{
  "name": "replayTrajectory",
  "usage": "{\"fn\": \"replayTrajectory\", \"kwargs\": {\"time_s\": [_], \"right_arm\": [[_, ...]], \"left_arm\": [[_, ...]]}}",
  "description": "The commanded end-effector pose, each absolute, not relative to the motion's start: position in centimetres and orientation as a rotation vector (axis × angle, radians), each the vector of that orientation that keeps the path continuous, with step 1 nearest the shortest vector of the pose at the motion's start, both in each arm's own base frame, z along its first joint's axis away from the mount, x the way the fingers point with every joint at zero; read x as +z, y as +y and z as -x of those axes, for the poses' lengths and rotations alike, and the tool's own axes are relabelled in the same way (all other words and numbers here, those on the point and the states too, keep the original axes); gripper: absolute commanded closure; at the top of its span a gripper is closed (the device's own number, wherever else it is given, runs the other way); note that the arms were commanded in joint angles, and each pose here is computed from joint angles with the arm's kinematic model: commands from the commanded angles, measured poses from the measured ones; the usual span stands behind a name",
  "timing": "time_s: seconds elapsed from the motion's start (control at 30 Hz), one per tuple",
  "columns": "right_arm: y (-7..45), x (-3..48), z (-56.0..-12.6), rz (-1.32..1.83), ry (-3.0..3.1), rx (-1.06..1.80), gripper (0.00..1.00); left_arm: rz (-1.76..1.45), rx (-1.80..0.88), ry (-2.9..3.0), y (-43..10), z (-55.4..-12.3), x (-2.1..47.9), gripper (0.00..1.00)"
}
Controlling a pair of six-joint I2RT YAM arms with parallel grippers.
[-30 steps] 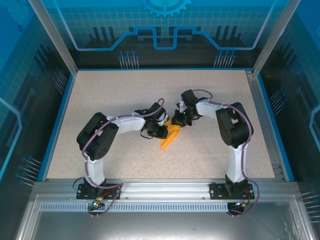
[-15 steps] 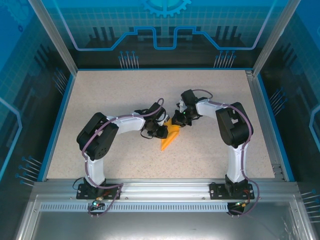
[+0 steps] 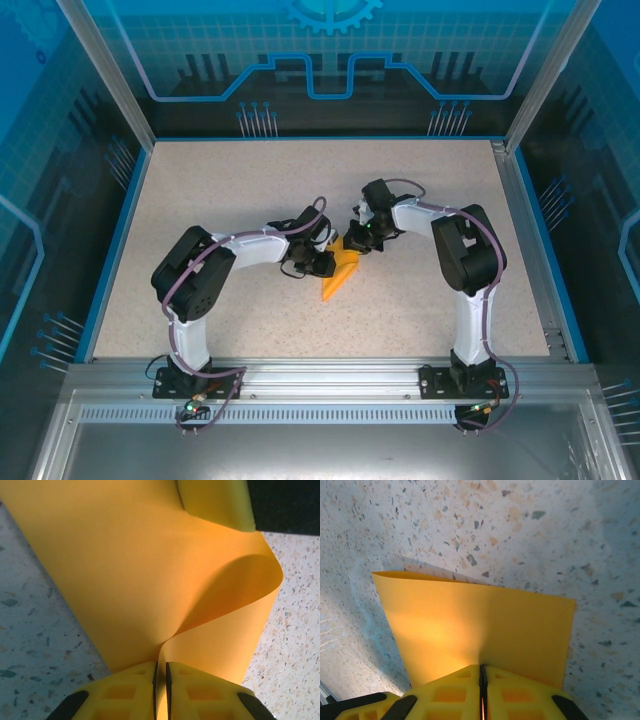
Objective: Fold a paper plane with a square sheet of paper (pick it up from the middle)
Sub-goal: Third fold the triangle at the center of the table.
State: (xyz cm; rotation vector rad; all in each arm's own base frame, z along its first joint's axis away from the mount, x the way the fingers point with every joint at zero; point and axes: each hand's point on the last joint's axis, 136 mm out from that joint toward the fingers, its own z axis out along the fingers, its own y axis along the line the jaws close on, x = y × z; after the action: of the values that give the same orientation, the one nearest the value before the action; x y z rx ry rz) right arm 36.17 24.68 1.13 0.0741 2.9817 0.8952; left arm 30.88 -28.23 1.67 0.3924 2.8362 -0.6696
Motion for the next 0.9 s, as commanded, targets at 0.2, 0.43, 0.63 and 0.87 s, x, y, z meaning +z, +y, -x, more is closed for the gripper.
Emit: {"fn": "replayTrajectory", "kwargs": {"time_s": [0.2,0.43,0.63,0.87], "right_arm": [[23.4,-2.4,-33.5,-0.096,3.128,0.757,0.90],[23.3,-2.4,-33.3,-0.094,3.133,0.751,0.90],[23.5,-1.7,-33.9,-0.097,3.107,0.764,0.89],[23.5,-1.5,-34.2,-0.100,3.101,0.761,0.89]], "left_arm": [[-0.320,-0.668,2.822,-27.5,-31.1,1.6,0.84],[-0.306,-0.673,2.847,-27.6,-30.9,0.8,0.84],[-0.297,-0.636,2.861,-26.8,-30.5,0.7,0.85],[-0.287,-0.654,2.850,-27.0,-30.6,1.0,0.87]]}}
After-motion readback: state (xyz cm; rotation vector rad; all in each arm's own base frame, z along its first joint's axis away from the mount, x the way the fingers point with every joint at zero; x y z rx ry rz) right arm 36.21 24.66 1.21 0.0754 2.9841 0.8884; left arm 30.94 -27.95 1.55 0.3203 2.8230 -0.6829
